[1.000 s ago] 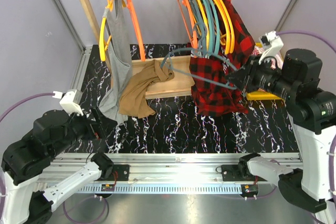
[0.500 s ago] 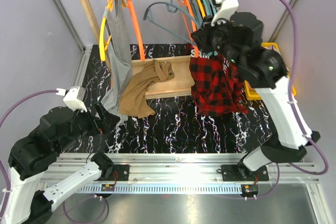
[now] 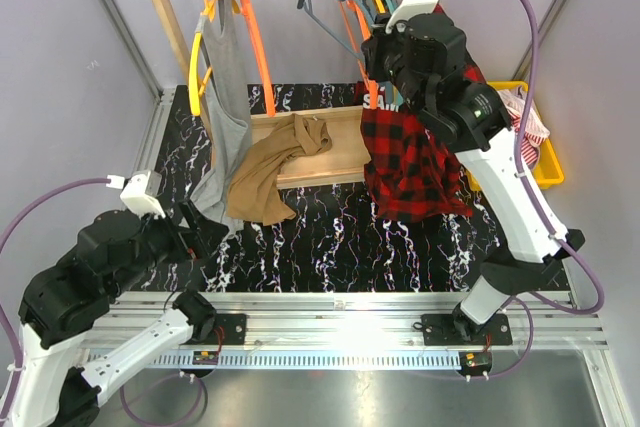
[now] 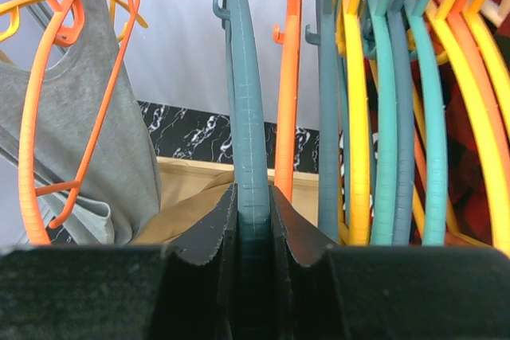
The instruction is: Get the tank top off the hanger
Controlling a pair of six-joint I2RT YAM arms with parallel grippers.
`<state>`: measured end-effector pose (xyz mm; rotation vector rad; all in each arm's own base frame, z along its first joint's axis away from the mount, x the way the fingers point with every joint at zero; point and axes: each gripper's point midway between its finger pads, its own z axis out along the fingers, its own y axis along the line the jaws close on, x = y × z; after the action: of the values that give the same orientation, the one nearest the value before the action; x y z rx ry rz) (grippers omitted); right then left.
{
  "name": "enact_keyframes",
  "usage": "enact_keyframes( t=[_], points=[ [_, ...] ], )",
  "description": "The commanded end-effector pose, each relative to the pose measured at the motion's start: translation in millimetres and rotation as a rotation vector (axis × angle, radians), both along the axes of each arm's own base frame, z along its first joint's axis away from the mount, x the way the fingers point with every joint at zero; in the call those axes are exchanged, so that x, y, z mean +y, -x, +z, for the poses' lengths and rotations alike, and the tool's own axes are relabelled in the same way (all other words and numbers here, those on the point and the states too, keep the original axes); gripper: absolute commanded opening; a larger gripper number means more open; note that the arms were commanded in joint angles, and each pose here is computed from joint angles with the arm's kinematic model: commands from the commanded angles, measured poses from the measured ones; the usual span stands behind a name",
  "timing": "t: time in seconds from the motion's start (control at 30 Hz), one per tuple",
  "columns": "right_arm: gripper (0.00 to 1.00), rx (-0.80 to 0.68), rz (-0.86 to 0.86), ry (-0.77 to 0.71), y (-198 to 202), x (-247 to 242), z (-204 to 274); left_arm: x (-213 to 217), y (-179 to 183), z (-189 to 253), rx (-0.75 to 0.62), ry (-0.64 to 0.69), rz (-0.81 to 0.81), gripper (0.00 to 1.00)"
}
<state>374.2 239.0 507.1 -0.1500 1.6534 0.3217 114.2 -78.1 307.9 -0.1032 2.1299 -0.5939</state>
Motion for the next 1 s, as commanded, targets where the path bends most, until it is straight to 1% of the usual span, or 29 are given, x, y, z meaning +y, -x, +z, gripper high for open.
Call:
enact_keyframes(
  t=[0.0, 0.07, 0.13, 0.17, 0.2, 0.23, 0.3, 0.33, 0.37, 0.4, 0.43, 0.47, 0.5, 0.53, 0.57, 0.6, 0.63, 0.67, 0.7, 0.73, 0.77, 0.8, 0.83, 0.87, 0.9, 0.93, 0.97],
  points=[
    [0.00, -0.027, -0.003, -0.058, -6, 8, 12, 1, -6, 8, -0.043, 0.030, 0.029, 0.99],
    [0.00, 0.010, 0.012, -0.047, -3, 12, -3, 1, -6, 8, -0.046, 0.029, 0.030, 0.99],
    [0.00, 0.024, 0.014, -0.046, 2, 10, -9, 1, -6, 6, -0.044, 0.028, 0.029, 0.99],
    [0.02, 0.049, 0.014, -0.035, 3, 12, -21, 1, -6, 5, -0.041, 0.027, 0.027, 0.99],
    [0.16, 0.048, 0.009, -0.042, 7, 8, -19, 0, -6, 4, -0.038, 0.026, 0.026, 0.99],
    [0.24, 0.052, 0.010, -0.038, 9, 7, -22, 0, -7, 4, -0.041, 0.028, 0.026, 0.99],
    [0.34, 0.067, 0.018, -0.032, 12, 7, -26, -3, -7, 2, -0.037, 0.027, 0.016, 0.99],
    [0.53, 0.095, 0.052, -0.037, 19, 10, -29, -4, -8, 3, -0.040, 0.030, 0.013, 0.99],
    [0.60, 0.109, 0.082, -0.040, 26, 15, -31, -4, -8, 4, -0.042, 0.029, 0.012, 0.99],
    [0.68, 0.112, 0.138, -0.053, 43, 17, -26, -4, -9, 4, -0.042, 0.025, 0.012, 0.99],
    [0.82, 0.143, 0.173, -0.055, 53, 22, -36, -2, -8, 6, -0.050, 0.023, 0.014, 0.99],
    [0.90, 0.158, 0.239, -0.061, 73, 35, -39, -1, -8, 7, -0.053, 0.021, 0.019, 0.99],
    [1.00, 0.144, 0.324, -0.103, 99, 36, -27, 1, -7, 7, -0.056, 0.021, 0.023, 0.99],
    [1.00, 0.206, 0.363, -0.100, 112, 45, -52, 3, -8, 7, -0.062, 0.017, 0.032, 0.99],
    [1.00, 0.231, 0.411, -0.103, 128, 53, -60, 5, -8, 7, -0.065, 0.016, 0.037, 0.99],
    [1.00, 0.251, 0.493, -0.108, 157, 64, -65, 6, -7, 7, -0.067, 0.015, 0.041, 0.99],
    [1.00, 0.344, 0.514, -0.088, 171, 77, -101, 8, -7, 7, -0.069, 0.013, 0.047, 0.99],
    [1.00, 0.385, 0.536, -0.075, 182, 85, -119, 8, -7, 7, -0.071, 0.013, 0.048, 0.99],
    [1.00, 0.428, 0.573, -0.093, 198, 102, -133, 9, -6, 8, -0.074, 0.014, 0.049, 0.99],
    [1.00, 0.502, 0.573, -0.055, 203, 110, -173, 9, -6, 9, -0.078, 0.016, 0.049, 0.99],
    [1.00, 0.548, 0.570, -0.040, 203, 121, -197, 10, -6, 10, -0.081, 0.018, 0.050, 0.99],
    [1.00, 0.553, 0.569, -0.068, 199, 133, -206, 11, -5, 10, -0.076, 0.013, 0.052, 0.99],
    [1.00, 0.583, 0.538, -0.057, 195, 138, -229, 11, -4, 11, -0.080, 0.016, 0.052, 0.99],
    [1.00, 0.584, 0.474, -0.037, 180, 145, -250, 11, -4, 11, -0.078, 0.017, 0.052, 0.99],
    [1.00, 0.546, 0.443, -0.067, 167, 155, -251, 12, -3, 11, -0.077, 0.016, 0.052, 0.99],
    [1.00, 0.538, 0.394, -0.091, 154, 160, -255, 12, -2, 11, -0.077, 0.018, 0.052, 0.99],
    [1.00, 0.544, 0.336, -0.082, 138, 167, -273, 12, -2, 11, -0.079, 0.024, 0.050, 0.99]
  ],
)
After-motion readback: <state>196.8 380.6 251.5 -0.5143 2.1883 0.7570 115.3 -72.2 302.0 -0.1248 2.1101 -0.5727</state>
